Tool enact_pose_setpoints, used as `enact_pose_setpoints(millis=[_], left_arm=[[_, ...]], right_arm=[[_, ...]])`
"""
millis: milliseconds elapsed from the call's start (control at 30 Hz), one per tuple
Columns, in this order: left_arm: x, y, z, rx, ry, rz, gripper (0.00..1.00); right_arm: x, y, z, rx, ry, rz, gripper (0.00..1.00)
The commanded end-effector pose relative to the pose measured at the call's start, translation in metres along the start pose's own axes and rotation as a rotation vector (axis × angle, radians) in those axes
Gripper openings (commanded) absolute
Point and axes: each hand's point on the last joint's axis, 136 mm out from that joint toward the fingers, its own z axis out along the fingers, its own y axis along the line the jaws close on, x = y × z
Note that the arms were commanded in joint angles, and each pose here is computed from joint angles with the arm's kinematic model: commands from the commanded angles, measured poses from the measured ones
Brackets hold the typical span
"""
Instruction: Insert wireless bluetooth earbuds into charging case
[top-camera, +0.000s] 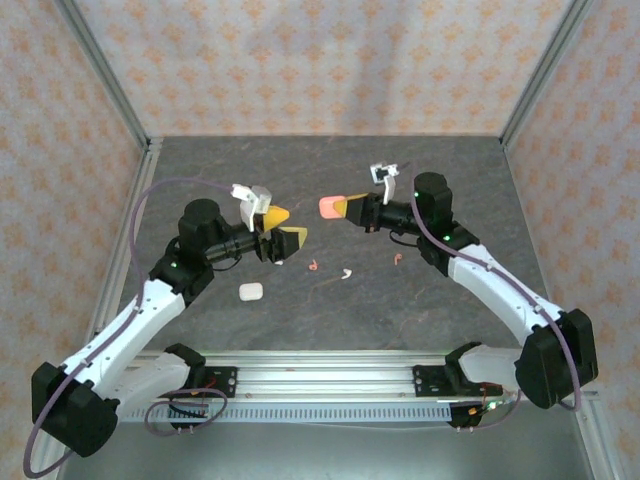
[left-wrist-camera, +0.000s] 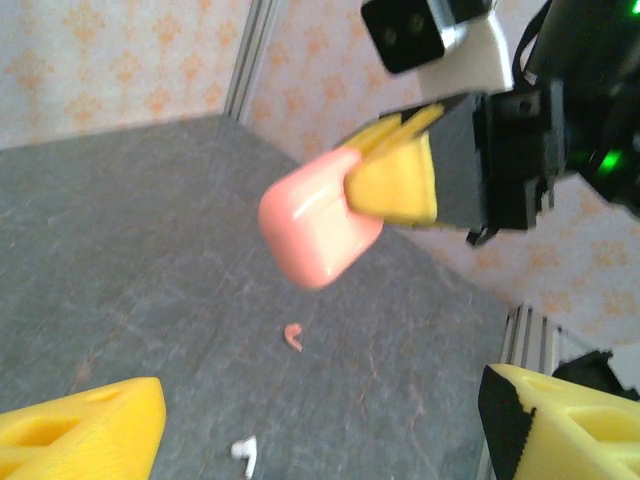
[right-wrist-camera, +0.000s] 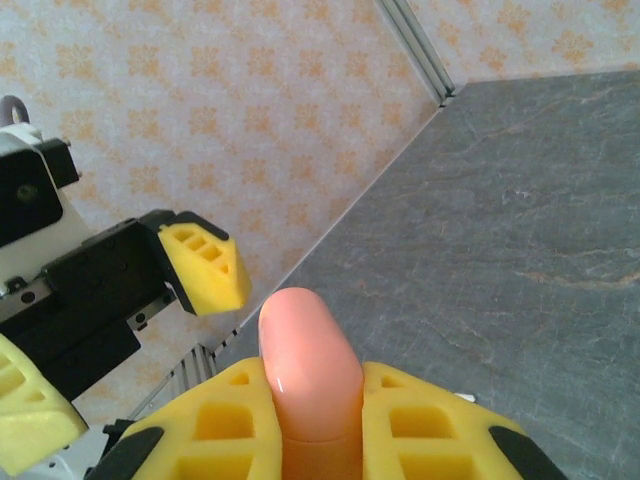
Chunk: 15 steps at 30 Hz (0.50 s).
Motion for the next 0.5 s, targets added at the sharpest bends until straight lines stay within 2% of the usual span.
enact_pose_setpoints(millis=[0, 467], left_arm=[[-0.016, -0.005, 0.004, 0.058, -0.114, -0.004, 0.82], [-0.007, 0.002, 0.025, 0.141, -0.129, -0.125, 0.79]], right_arm=[[-0.014, 0.024, -0.003, -0.081, -0.057, -0.123, 0.1], [0.001, 0.026, 0.002, -0.127, -0.062, -0.148, 0.1]])
